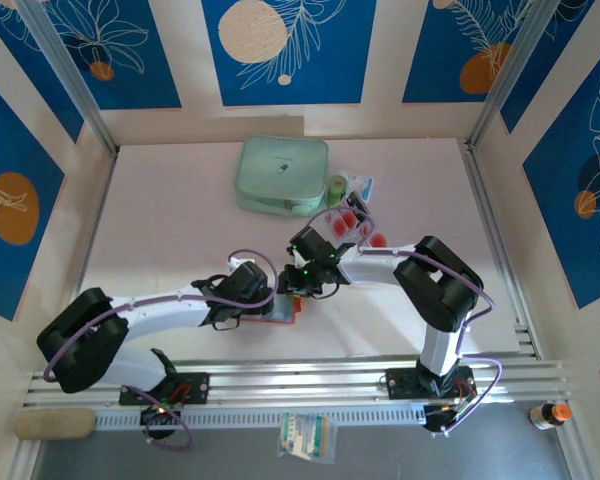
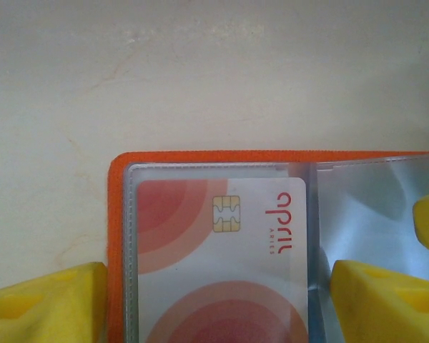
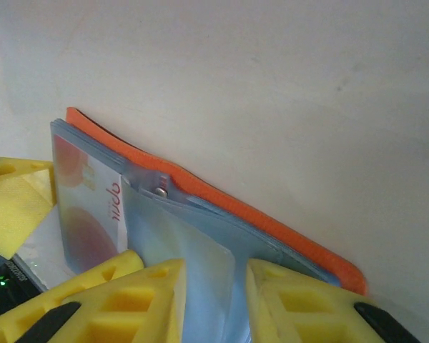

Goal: Put the credit cards into the card holder
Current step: Flip over the card slot on the card holder.

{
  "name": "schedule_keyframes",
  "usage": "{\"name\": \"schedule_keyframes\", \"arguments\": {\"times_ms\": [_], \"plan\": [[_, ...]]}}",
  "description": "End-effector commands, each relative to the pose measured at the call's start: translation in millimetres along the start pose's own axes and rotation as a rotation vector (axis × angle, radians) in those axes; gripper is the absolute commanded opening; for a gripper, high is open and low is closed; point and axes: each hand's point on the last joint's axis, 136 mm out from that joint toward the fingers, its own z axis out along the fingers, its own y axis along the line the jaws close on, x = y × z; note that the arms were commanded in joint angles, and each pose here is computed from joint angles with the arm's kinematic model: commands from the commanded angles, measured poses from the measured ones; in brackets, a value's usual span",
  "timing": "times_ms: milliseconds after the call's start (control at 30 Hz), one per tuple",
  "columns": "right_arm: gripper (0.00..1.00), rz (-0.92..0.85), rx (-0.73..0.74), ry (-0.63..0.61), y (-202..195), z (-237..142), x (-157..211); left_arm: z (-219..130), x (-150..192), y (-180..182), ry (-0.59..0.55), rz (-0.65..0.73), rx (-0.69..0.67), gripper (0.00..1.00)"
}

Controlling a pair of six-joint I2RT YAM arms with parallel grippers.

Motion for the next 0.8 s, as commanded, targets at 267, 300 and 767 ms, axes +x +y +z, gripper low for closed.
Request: {"name": "schedule_keyframes", "arguments": {"times_ms": [267,300,767], "plan": [[0.22,0.014,-0.113,0.009,24.3,-13.8,-3.7,-6.7,0.8,-4.9,-0.007,-0.007,0.029,0.80],[0.23,0.014,-0.120,0.010,26.6,-15.5,-3.6,-9.0,-1.2,-4.9,-0.014,-0.008,0.029,0.81],[0.56,-0.007,-0.179,0.022,70.5,-17.1,-6.7,-82.8,-47.5,14.1,-0.245,-0.064,0.029,0.92]]}}
